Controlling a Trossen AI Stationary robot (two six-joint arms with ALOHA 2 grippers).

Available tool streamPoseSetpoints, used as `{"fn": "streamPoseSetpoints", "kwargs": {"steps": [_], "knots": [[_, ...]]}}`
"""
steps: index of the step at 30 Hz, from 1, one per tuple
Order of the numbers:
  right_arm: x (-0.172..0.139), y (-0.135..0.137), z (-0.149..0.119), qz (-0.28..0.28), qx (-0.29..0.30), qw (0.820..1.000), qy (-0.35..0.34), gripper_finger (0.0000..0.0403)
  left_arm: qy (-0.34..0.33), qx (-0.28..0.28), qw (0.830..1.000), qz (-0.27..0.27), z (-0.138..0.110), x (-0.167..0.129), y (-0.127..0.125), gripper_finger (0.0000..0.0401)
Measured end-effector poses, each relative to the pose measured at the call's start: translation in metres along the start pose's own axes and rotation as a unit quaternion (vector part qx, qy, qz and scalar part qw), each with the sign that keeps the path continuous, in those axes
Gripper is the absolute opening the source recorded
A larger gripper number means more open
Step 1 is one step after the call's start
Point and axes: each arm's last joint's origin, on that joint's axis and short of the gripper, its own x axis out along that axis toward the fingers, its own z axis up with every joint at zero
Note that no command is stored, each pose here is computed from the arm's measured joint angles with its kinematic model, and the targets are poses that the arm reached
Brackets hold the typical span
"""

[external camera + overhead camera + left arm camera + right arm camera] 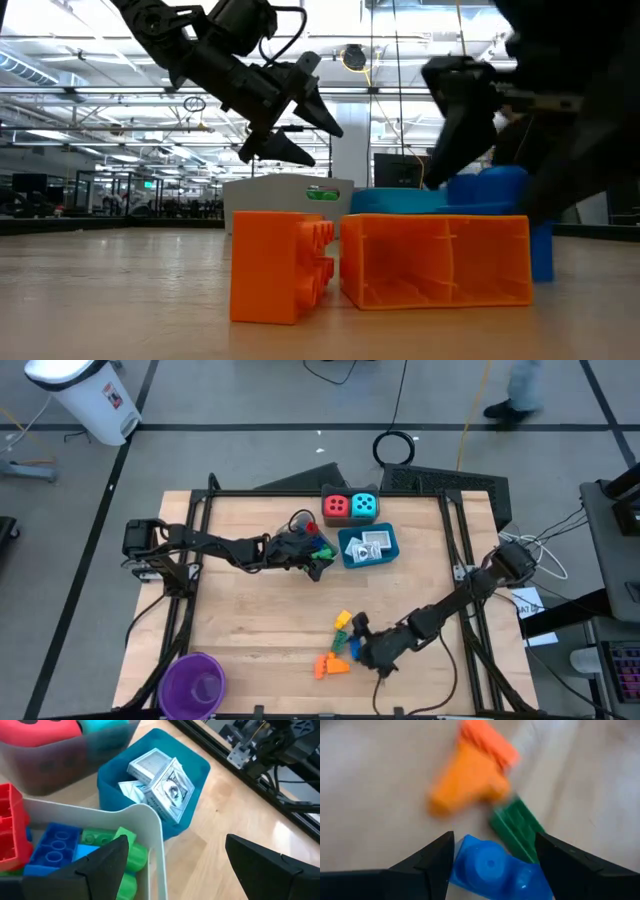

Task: Pick & Place Toys
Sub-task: Put the blue game piece into the gray bin

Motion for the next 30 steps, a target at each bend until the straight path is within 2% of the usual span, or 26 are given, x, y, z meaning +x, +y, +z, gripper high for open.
{"fn": "streamPoseSetpoints", "kwargs": {"steps": [5, 8, 11, 14, 17, 20, 25, 30], "knots": [[-0.02, -0.005, -0.01, -0.069, -0.008, 0.994, 0.08, 0.0249, -0.004, 0.001, 1.0, -0.008, -0.001, -0.001, -0.004, 0.0337], [-0.038, -0.012, -0.01, -0.115, 0.015, 0.989, 0.097, 0.0249, -0.004, 0.002, 1.0, -0.011, -0.002, -0.001, -0.005, 0.0337], [-0.055, -0.019, -0.015, -0.152, 0.081, 0.978, 0.119, 0.0249, -0.002, 0.001, 1.0, -0.013, -0.003, -0.001, -0.007, 0.0337], [-0.069, -0.03, -0.016, -0.18, 0.204, 0.957, 0.103, 0.0249, -0.001, 0.003, 1.0, -0.016, -0.004, -0.002, -0.009, 0.0337], [-0.074, -0.039, -0.017, -0.163, 0.326, 0.927, 0.091, 0.0249, 0.0, 0.004, 1.0, -0.019, -0.005, -0.002, -0.011, 0.0337], [-0.073, -0.046, -0.019, -0.125, 0.396, 0.904, 0.1, 0.0249, 0.001, 0.005, 1.0, -0.02, -0.006, -0.002, -0.012, 0.0337], [-0.059, -0.05, -0.03, -0.107, 0.433, 0.883, 0.149, 0.0249, -0.001, 0.003, 1.0, -0.021, -0.005, -0.002, -0.012, 0.0337], [-0.045, -0.053, -0.039, -0.098, 0.445, 0.87, 0.187, 0.0249, -0.004, 0.003, 1.0, -0.024, -0.005, -0.002, -0.012, 0.0337]]}}
